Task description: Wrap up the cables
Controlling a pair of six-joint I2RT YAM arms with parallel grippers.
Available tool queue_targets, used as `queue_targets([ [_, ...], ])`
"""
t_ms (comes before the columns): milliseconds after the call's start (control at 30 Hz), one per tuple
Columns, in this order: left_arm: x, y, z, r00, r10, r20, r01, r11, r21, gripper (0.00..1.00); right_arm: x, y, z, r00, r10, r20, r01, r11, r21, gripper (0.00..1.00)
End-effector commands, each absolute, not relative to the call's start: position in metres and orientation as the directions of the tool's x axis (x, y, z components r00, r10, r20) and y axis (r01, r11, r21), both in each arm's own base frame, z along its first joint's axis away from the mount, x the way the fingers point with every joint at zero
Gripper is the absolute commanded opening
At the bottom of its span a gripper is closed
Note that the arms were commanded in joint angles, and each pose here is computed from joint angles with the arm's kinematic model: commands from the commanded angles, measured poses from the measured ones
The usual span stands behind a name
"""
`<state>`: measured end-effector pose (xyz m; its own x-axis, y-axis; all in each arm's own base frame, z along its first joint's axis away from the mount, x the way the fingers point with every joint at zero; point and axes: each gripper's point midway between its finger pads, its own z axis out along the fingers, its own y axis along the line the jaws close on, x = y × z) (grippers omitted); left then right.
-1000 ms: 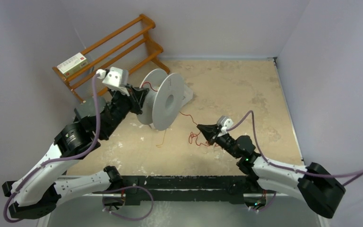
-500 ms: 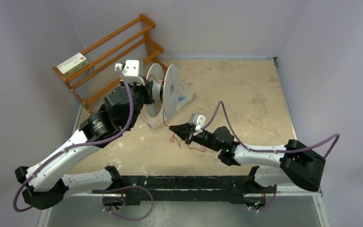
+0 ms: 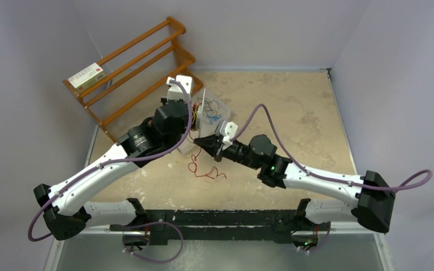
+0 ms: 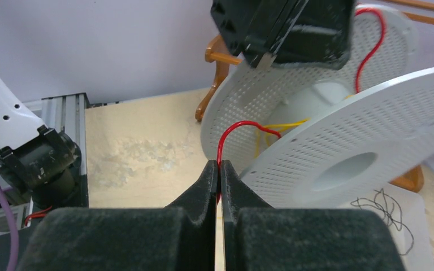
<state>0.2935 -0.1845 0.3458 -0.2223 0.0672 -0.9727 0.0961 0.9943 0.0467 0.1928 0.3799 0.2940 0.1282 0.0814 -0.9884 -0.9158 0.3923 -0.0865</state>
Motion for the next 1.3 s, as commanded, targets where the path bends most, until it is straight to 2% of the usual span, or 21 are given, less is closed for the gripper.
queue_targets([
  [0,0.292,-0.169,0.351,-0.213,0.13,-0.968,0.065,0.991,0.119,0.0,0.199,0.366,0.334,0.155,0.069,-0.985,-0.885,0.454,-0.108,0.0],
  [267,0.283,-0.164,0.313,-0.28,0.32,-0.905,0.146,0.946,0.29,0.0,0.194,0.341,0.355,0.14,0.0,-0.99,-0.867,0.483,-0.123,0.0],
  [300,0.281,-0.166,0.309,-0.281,0.34,-0.898,0.168,0.938,0.303,0.0,0.193,0.338,0.371,0.16,0.015,-0.987,-0.861,0.491,-0.132,0.0],
  [633,0.25,-0.21,0.288,-0.223,0.454,-0.863,0.497,0.814,0.3,0.0,0.226,0.293,0.386,0.267,-0.105,-0.958,-0.704,0.658,-0.268,0.0],
  [900,0.214,-0.224,0.3,-0.156,0.401,-0.903,0.671,0.714,0.201,0.0,0.265,0.254,0.367,0.259,-0.207,-0.944,-0.587,0.742,-0.324,0.0],
  [1267,0.155,-0.232,0.367,-0.052,0.214,-0.975,0.848,0.526,0.071,0.0,0.264,0.247,0.301,0.185,-0.192,-0.964,-0.626,0.733,-0.266,0.0],
])
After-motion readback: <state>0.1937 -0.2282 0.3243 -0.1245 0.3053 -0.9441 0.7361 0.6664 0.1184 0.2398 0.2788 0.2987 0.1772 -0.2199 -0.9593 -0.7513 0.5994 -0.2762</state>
